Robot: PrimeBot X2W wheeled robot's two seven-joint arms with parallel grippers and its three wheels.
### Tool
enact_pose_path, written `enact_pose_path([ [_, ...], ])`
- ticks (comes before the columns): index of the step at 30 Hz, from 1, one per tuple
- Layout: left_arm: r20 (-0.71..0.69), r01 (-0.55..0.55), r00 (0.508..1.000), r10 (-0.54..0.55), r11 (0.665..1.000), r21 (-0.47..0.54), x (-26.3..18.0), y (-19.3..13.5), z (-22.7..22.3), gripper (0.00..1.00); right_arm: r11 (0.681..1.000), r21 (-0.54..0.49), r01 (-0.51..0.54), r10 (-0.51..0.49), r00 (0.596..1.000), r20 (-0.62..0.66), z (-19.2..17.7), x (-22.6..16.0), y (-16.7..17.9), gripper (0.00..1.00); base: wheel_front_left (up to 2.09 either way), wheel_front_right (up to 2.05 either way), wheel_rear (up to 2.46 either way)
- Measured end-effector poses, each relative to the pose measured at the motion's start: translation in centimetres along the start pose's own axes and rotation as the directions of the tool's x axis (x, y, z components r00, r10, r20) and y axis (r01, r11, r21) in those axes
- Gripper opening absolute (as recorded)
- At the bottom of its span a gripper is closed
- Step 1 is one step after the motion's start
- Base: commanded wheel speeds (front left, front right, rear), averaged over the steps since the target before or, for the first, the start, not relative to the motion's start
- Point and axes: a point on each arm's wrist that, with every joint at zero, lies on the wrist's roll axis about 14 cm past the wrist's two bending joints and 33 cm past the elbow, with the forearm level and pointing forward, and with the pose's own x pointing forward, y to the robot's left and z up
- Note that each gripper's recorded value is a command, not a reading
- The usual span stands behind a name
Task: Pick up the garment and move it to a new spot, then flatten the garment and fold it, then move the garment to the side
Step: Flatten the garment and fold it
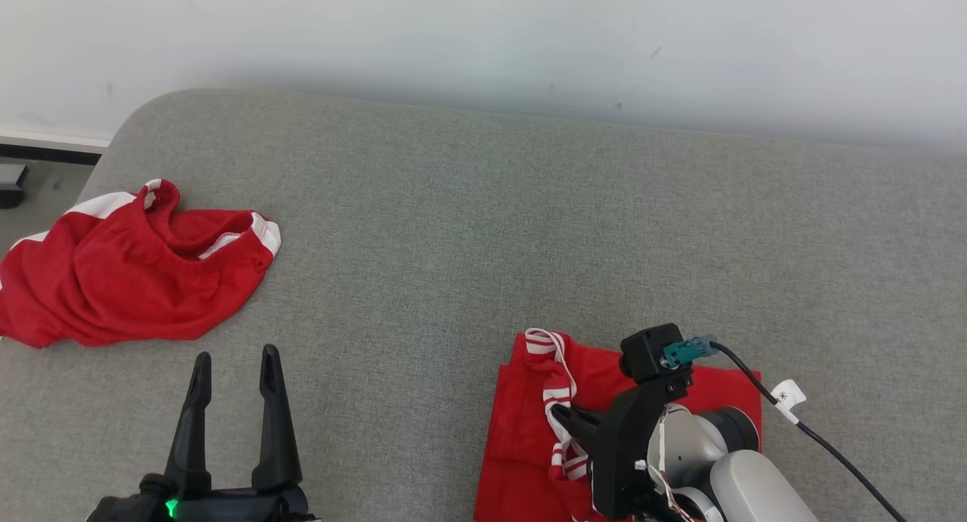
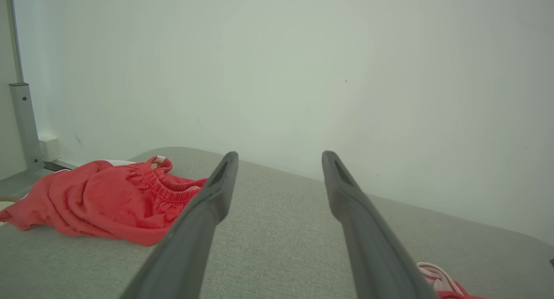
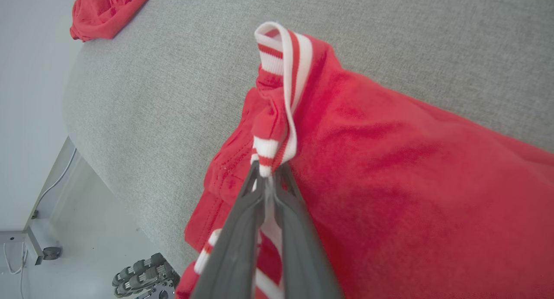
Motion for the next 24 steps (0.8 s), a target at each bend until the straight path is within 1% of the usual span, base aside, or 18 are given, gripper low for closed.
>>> enact_pose_path([
  [2, 0.001, 0.002, 1.0, -0.002, 1.0, -0.002, 0.0, -0.1, 0.0, 1.0, 1.0, 0.0, 0.001, -0.001, 1.0, 0.003, 0.0, 0.2, -0.1, 0.0, 0.0, 0.0, 0.0],
  [3, 0.001, 0.005, 1.0, -0.005, 1.0, -0.003, 0.0, -0.2, 0.0, 1.0, 1.0, 0.0, 0.002, -0.002, 1.0, 0.006, 0.1, 0.2, -0.1, 0.33, 0.0, 0.0, 0.0],
  [4, 0.001, 0.006, 1.0, -0.006, 1.0, -0.004, 0.0, -0.3, 0.0, 1.0, 1.0, 0.001, -0.001, 0.001, 1.0, 0.014, 0.2, 0.3, 0.0, 0.89, 0.0, 0.0, 0.0],
  [5, 0.002, 0.008, 1.0, -0.008, 1.0, -0.005, -0.1, -0.4, 0.1, 1.0, 1.0, 0.005, -0.006, 0.006, 1.0, 0.022, 0.3, 0.3, 0.1, 1.0, 0.0, 0.0, 0.0],
  [7, 0.002, 0.01, 1.0, -0.009, 1.0, -0.006, -0.1, -0.4, 0.1, 1.0, 1.0, 0.02, -0.021, 0.021, 0.999, 0.028, 0.3, 0.4, 0.3, 1.0, 0.0, 0.0, 0.0],
  [11, 0.002, 0.012, 1.0, -0.012, 1.0, -0.007, -0.1, -0.5, 0.1, 1.0, 0.997, 0.051, -0.059, 0.054, 0.993, 0.101, 1.9, 0.4, 0.9, 1.0, 0.0, 0.0, 0.0],
  [15, 0.003, 0.015, 1.0, -0.015, 1.0, -0.008, -0.1, -0.6, 0.1, 1.0, 0.988, 0.076, -0.132, 0.117, 0.978, 0.174, 3.5, 0.1, 2.5, 1.0, 0.0, 0.0, 0.0],
  [17, 0.005, 0.018, 1.0, -0.018, 1.0, -0.01, -0.1, -0.7, 0.1, 1.0, 0.988, 0.061, -0.144, 0.128, 0.968, 0.215, 4.7, -0.2, 2.9, 1.0, 0.0, 0.0, 0.0],
  [21, 0.011, 0.021, 1.0, -0.021, 1.0, -0.011, -0.2, -0.8, 0.4, 1.0, 0.994, 0.02, -0.11, 0.098, 0.941, 0.325, 7.4, -1.5, 2.4, 1.0, 0.0, 0.0, 0.0],
  [24, 0.016, 0.019, 1.0, -0.019, 1.0, -0.01, -0.5, -0.8, 0.6, 1.0, 0.999, -0.015, -0.035, 0.039, 0.9, 0.435, 9.8, -3.3, 1.1, 1.0, 0.0, 0.0, 0.0],
])
